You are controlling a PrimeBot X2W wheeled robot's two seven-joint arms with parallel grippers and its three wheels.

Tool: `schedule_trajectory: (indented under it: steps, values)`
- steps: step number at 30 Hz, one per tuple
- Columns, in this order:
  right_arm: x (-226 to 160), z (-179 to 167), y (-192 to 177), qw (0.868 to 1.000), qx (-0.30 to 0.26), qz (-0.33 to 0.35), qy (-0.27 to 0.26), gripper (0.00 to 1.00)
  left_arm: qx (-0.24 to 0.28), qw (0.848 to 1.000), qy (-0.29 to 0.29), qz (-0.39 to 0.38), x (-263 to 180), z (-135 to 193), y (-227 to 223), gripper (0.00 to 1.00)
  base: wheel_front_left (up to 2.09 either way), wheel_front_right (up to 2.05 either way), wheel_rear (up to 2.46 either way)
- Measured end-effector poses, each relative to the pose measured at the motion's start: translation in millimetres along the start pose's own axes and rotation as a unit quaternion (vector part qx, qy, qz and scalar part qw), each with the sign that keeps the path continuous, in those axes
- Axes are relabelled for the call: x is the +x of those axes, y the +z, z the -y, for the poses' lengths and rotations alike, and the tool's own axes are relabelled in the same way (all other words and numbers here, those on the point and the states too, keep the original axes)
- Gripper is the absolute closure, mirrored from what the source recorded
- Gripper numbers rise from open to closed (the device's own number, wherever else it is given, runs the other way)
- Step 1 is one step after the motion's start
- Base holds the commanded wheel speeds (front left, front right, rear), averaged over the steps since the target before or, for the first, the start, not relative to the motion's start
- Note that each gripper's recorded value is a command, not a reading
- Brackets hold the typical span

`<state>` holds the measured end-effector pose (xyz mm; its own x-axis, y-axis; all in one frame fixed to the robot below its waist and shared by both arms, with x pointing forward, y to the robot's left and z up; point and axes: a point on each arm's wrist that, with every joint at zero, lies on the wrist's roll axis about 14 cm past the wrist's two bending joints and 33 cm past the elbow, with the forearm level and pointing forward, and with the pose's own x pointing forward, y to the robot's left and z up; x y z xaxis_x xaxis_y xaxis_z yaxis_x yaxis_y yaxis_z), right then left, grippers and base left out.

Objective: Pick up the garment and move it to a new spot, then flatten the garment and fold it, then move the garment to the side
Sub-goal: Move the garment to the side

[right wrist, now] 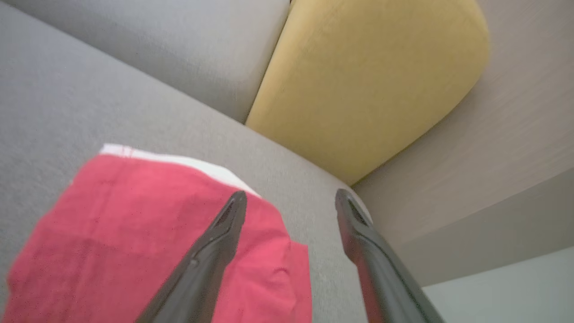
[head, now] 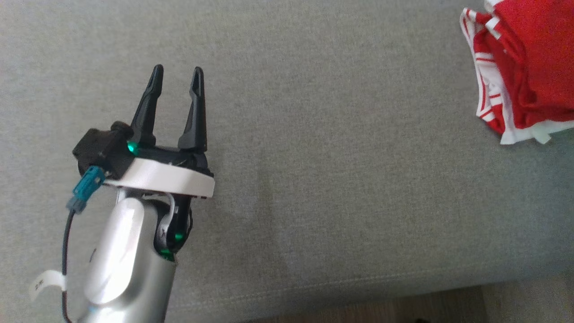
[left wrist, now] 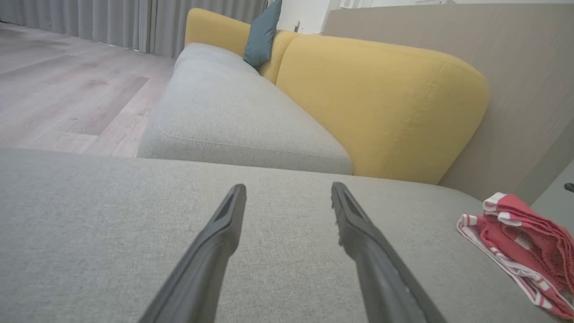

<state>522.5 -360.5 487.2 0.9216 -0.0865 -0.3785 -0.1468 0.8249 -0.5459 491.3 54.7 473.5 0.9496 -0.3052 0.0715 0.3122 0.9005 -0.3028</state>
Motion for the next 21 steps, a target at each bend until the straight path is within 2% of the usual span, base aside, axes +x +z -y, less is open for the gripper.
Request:
schedule_trajectory:
  steps: [5,10,17,18,21]
  values:
    - [-11,-9,57,0.994,0.047,0.094,0.000,0.00,0.007,1.000,0.010,0.021,-15,2,23,0.00,0.00,0.00,0.00]
    - [-33,-34,108,0.974,0.121,0.191,0.018,0.00,0.016,0.999,0.026,0.039,-36,1,44,0.00,0.00,0.00,0.00]
    - [-71,-91,133,0.942,0.211,0.256,0.059,0.00,0.025,0.997,0.039,0.063,-63,2,69,0.00,0.00,0.00,0.00]
    - [-71,-91,133,0.942,0.211,0.256,0.059,0.00,0.025,0.997,0.039,0.063,-63,2,69,0.00,0.00,0.00,0.00]
    - [-88,-116,134,0.930,0.239,0.270,0.071,0.00,0.028,0.996,0.046,0.067,-75,2,73,0.00,0.00,0.00,0.00]
